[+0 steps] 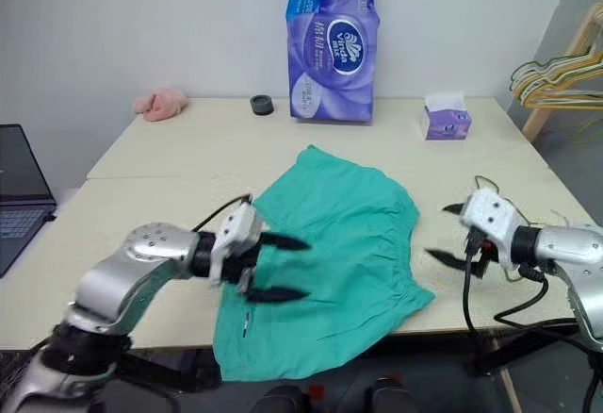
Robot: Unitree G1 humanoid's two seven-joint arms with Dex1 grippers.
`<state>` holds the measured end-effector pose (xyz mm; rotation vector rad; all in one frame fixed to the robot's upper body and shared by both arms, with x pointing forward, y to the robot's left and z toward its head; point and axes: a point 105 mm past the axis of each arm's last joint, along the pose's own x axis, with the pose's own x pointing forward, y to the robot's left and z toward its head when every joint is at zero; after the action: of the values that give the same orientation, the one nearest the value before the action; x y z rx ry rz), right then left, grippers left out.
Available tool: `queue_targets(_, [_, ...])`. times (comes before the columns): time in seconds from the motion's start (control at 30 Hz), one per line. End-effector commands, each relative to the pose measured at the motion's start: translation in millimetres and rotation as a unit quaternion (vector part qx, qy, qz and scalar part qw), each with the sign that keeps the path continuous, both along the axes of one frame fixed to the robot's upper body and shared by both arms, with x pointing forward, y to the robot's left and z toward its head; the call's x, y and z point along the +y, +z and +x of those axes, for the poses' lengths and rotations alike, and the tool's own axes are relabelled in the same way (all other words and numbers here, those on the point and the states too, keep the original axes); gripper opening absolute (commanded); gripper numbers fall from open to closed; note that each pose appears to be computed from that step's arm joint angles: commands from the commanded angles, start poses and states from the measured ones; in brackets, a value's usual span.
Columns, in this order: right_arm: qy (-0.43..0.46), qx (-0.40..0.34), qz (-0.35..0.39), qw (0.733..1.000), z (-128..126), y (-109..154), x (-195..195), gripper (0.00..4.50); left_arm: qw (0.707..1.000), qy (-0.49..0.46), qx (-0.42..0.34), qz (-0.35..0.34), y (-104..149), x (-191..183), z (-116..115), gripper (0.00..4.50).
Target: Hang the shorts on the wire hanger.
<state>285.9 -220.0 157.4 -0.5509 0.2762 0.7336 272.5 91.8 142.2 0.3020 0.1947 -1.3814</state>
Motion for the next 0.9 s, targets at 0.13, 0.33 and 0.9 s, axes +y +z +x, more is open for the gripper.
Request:
queue_targets(0.13, [-0.324, -0.008, 0.082, 0.942, 9.0, -24.3, -76.6, 4.5, 0.996, 0.038, -0.075, -0.035, 22.9, -19.6, 22.3, 4.46])
queue_targets(0.33, [-0.467, 0.003, 0.089, 0.88, 2.0, -49.7, -123.2, 4.5, 0.996, 0.005, -0.085, -0.026, 20.1, -31.7, 21.2, 4.46])
queue_targets(0.9, [-0.443, 0.096, 0.066, 0.889, 15.4, -91.2, -129.6, 4.5, 0.996, -0.024, -0.083, -0.022, 18.2, -42.0, 12.5, 4.46])
